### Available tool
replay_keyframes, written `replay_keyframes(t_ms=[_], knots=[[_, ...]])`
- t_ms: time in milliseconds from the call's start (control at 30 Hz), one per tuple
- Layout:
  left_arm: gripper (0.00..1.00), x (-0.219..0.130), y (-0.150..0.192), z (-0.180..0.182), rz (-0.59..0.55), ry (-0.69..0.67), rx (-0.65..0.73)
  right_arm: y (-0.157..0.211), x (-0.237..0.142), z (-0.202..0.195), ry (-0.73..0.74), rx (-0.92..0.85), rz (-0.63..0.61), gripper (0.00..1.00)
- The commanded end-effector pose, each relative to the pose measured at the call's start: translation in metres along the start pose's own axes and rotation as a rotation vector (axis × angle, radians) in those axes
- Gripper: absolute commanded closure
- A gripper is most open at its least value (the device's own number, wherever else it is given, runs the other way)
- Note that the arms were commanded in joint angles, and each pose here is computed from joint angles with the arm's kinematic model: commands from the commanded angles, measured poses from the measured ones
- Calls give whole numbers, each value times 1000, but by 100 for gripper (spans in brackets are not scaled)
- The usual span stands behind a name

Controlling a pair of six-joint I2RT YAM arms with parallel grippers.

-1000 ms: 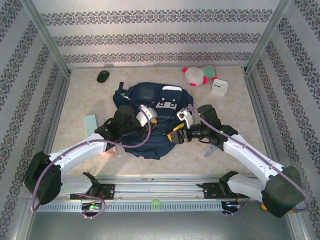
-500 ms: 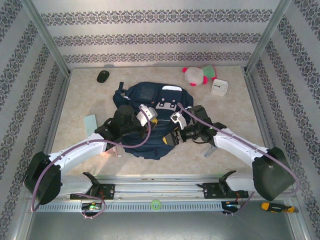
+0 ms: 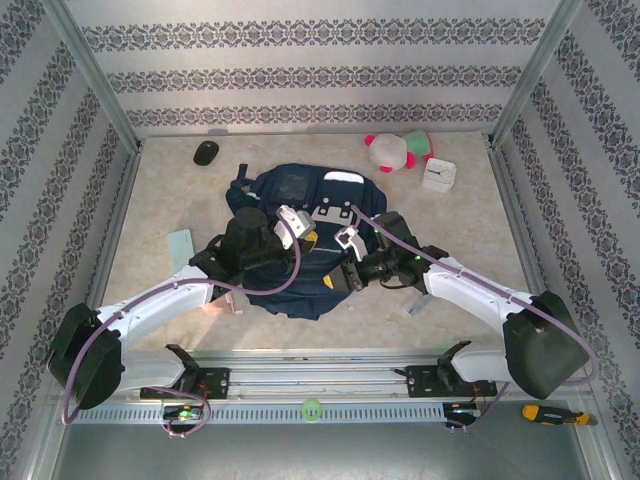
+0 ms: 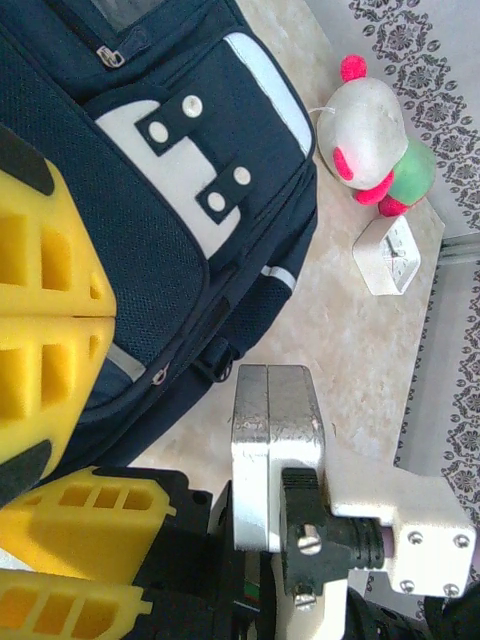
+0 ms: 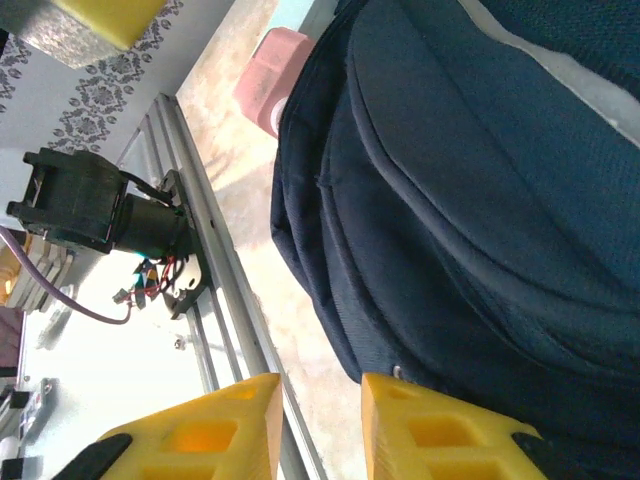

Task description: Pack books, pencil case, and school supplies into a backpack

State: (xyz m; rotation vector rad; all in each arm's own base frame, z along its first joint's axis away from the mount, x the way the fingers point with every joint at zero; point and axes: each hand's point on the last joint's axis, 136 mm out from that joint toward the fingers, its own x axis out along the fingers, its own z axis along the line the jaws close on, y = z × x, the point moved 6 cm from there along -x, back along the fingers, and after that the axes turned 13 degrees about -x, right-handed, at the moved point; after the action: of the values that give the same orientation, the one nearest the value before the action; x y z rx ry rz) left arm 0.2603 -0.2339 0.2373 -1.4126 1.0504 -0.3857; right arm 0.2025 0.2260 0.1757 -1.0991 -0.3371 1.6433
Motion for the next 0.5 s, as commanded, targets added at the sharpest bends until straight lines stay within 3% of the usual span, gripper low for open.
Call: replay_keyframes(t_ms=[0,100,167,300,367,467], knots=[[100,-3,-18,0,-68,10,-17,-5,0,2,5,19,-16,65],[91,-5,-12,1,-57,-5,-100,-11,-13,-3,61,113,-51,59],[79,-7,-2,-1,-15,3,-142,-12,-24,-9,128,223,-82,46],[64,-11,23,3,73,-64,-230,-7,-40,-18,214,435,-129,40],[59,-15,32,6,77,-102,-285,-10,-43,-9,243,352,-132,37],[51,-26,40,17,42,-227,-406,-17,-46,7,332,23,-99,37]])
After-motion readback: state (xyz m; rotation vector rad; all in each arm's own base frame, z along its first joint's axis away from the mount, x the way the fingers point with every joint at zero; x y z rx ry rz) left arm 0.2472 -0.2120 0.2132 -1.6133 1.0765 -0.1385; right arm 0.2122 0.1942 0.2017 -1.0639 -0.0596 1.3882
